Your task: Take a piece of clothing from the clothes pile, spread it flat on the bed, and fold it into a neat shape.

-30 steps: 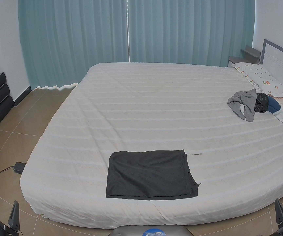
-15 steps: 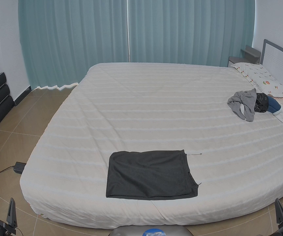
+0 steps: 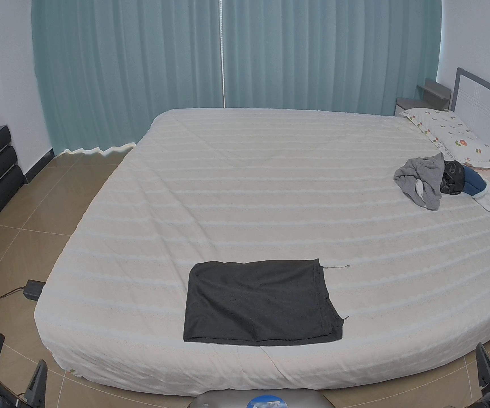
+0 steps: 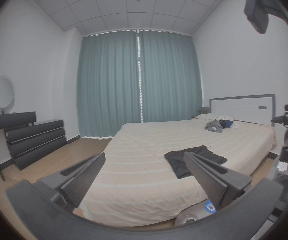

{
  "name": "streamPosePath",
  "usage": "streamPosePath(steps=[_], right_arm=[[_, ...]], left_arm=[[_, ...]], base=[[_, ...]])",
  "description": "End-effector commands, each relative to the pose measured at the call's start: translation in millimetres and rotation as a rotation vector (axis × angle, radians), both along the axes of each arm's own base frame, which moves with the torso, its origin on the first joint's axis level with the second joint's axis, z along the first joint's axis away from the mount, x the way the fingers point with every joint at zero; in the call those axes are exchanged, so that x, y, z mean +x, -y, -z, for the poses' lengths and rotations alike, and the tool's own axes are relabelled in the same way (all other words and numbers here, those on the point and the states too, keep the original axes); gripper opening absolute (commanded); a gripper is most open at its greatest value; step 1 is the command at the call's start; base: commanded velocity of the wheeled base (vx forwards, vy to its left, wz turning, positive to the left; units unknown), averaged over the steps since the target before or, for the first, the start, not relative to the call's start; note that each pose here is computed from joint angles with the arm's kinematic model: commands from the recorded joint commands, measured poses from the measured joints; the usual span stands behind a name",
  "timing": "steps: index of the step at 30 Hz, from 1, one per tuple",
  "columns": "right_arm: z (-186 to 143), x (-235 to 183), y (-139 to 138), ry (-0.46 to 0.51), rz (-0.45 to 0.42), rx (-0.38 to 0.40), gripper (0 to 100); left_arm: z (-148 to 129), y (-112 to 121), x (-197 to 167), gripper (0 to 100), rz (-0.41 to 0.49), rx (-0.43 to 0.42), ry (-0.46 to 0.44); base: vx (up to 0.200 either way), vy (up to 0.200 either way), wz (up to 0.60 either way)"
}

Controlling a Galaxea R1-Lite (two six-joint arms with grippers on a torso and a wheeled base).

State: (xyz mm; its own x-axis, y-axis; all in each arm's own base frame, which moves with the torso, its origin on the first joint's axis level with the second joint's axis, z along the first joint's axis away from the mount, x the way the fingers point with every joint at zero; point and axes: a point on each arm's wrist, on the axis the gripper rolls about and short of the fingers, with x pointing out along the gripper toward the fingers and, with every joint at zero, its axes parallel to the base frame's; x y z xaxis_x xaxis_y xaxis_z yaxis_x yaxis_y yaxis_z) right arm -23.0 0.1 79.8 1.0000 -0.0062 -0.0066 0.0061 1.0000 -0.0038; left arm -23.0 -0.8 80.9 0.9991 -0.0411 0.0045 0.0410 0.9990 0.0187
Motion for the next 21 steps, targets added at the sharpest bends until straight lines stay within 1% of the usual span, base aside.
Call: streamPosePath(steps=[1,21], right_arm=[[3.4,-0.1,-0.1,0.0,-0.003,-0.004,100],[3.4,-0.1,0.0,0.0,-0.006,0.001,100]], left_arm=[[4.6,-0.2,0.3,100,-0.009,-0.009,-0.008],[4.6,-0.3,0.3,100,-0.015,-0.014,-0.008]], base=[[0.0,0.0,0.0],[0.0,0.0,0.0]])
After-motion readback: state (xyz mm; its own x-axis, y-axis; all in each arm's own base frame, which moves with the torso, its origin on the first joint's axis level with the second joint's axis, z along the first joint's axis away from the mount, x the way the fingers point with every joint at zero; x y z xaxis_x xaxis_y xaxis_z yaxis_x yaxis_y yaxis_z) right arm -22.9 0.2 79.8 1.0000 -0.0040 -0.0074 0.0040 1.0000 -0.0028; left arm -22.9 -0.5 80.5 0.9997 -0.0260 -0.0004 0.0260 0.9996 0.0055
